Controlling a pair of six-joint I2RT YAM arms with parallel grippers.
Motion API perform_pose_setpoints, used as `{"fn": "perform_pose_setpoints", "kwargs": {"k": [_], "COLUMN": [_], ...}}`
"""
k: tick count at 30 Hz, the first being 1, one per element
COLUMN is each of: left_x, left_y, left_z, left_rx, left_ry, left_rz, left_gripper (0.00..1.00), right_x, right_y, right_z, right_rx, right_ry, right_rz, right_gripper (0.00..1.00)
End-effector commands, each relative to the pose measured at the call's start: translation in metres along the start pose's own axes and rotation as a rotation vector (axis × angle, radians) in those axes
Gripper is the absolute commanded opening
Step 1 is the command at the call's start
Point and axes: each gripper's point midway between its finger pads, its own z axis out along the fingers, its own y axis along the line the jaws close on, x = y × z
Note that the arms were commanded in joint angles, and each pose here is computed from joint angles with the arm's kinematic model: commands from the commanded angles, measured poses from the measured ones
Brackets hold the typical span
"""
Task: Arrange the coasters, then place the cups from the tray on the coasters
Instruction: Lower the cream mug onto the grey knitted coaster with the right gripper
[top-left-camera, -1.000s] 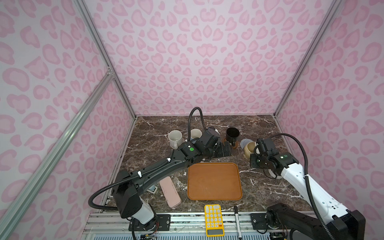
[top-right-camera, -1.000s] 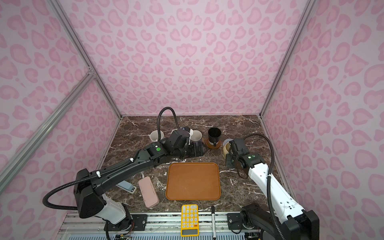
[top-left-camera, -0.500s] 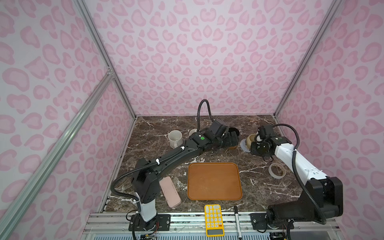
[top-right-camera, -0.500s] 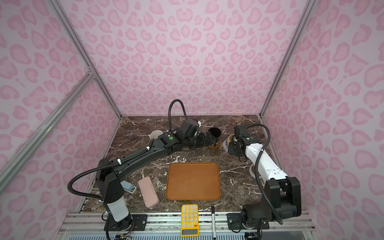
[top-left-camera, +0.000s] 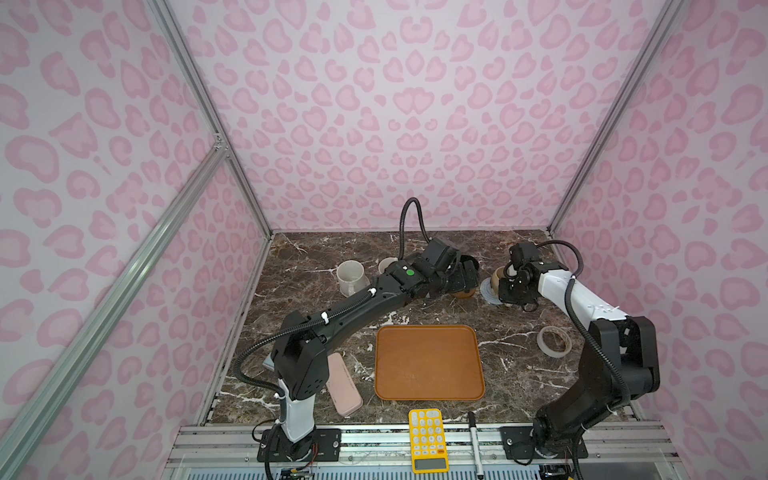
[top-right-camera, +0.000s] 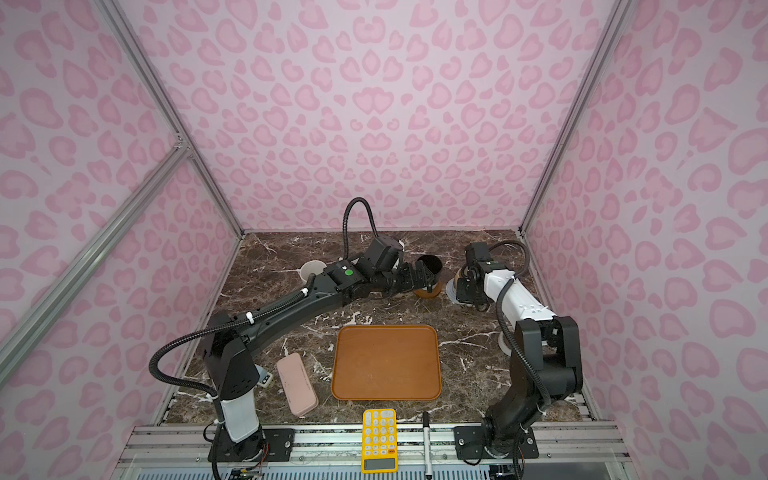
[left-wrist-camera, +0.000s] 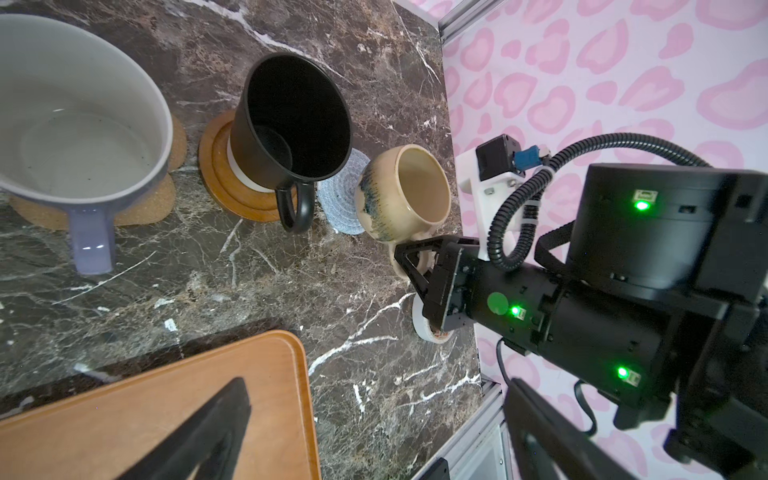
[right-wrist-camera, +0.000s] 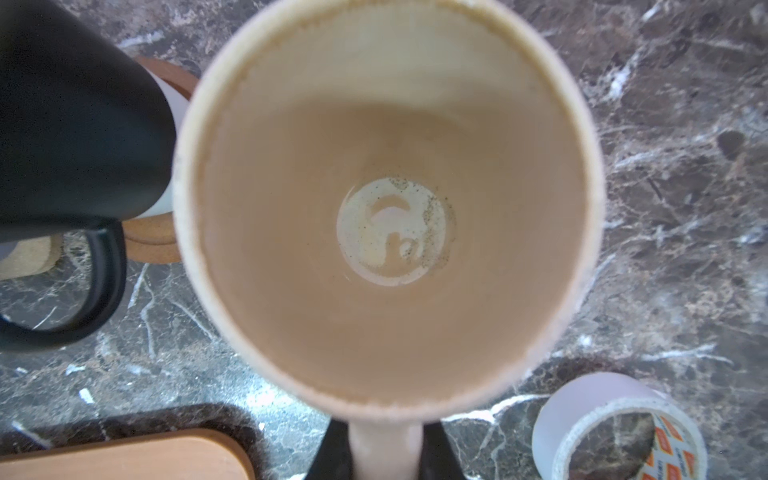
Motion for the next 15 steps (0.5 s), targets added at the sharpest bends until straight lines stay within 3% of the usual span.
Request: {"fn": "perform_pose_setpoints", "kwargs": {"k": [1, 6, 15], "left_x": [0.000, 0.001, 0.004], "left_y": [0.005, 0.004, 0.012], "left_z": [0.003, 0.002, -0.002], "left_rx": [-0.010, -0.007, -0.025], "left_ry": [-0.006, -0.005, -0.012], "left_rz": [-0.006, -0.006, -0.007], "left_gripper": [0.97, 0.97, 0.97], "right_x": [-0.020, -0.021, -0.015], "right_y": [0.003, 0.015, 0.004], "right_z": [0.004, 0.012, 0.022], "right_rx": [0.022, 0.044, 0.077], "right_ry": [-0.068, -0.070, -0.051], "right_rz": [-0.032, -0.091, -0.068], "right_gripper": [0.00, 0.00, 0.00]}}
